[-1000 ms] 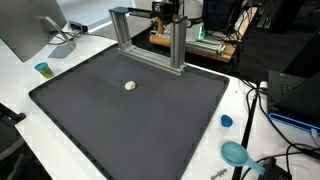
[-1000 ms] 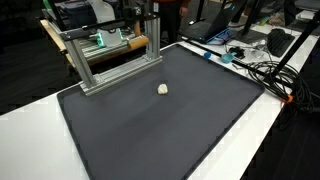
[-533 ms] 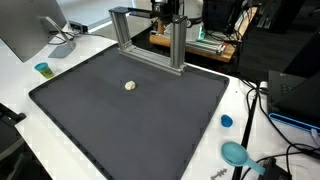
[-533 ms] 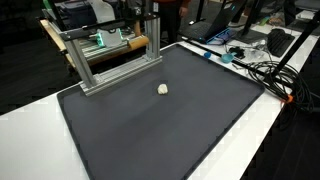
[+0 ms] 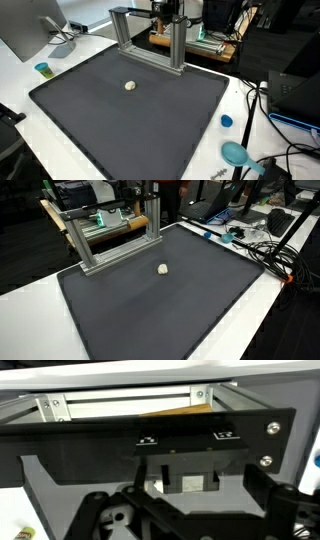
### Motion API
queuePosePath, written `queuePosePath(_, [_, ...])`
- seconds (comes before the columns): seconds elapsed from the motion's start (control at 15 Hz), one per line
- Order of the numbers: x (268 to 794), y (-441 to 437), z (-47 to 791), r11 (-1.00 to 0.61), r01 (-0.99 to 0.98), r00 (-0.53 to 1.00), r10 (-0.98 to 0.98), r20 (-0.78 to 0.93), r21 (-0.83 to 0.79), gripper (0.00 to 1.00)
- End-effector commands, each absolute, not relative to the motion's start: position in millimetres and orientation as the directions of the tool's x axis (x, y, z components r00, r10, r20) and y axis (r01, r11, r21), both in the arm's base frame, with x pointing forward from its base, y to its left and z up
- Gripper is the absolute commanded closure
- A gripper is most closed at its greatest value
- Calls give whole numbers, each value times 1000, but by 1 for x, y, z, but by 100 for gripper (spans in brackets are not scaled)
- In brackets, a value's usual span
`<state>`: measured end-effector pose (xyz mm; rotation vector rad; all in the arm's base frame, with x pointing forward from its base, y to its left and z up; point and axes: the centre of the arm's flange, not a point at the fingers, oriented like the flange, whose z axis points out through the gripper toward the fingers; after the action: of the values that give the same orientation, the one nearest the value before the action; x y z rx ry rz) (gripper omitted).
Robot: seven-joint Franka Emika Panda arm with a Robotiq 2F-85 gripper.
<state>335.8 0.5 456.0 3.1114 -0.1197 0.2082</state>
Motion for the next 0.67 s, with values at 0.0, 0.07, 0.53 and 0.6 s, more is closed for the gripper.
queuePosePath(0.0, [320, 2, 467, -997, -72, 985, -73, 159, -12, 2])
queuePosePath(0.07, [321, 4, 465, -998, -65, 984, -68, 167, -22, 4])
queuePosePath(0.53, [326, 13, 446, -999, -46, 976, -49, 212, -20, 10])
queuePosePath(0.6, [327, 13, 446, -999, -43, 973, -47, 227, -23, 12])
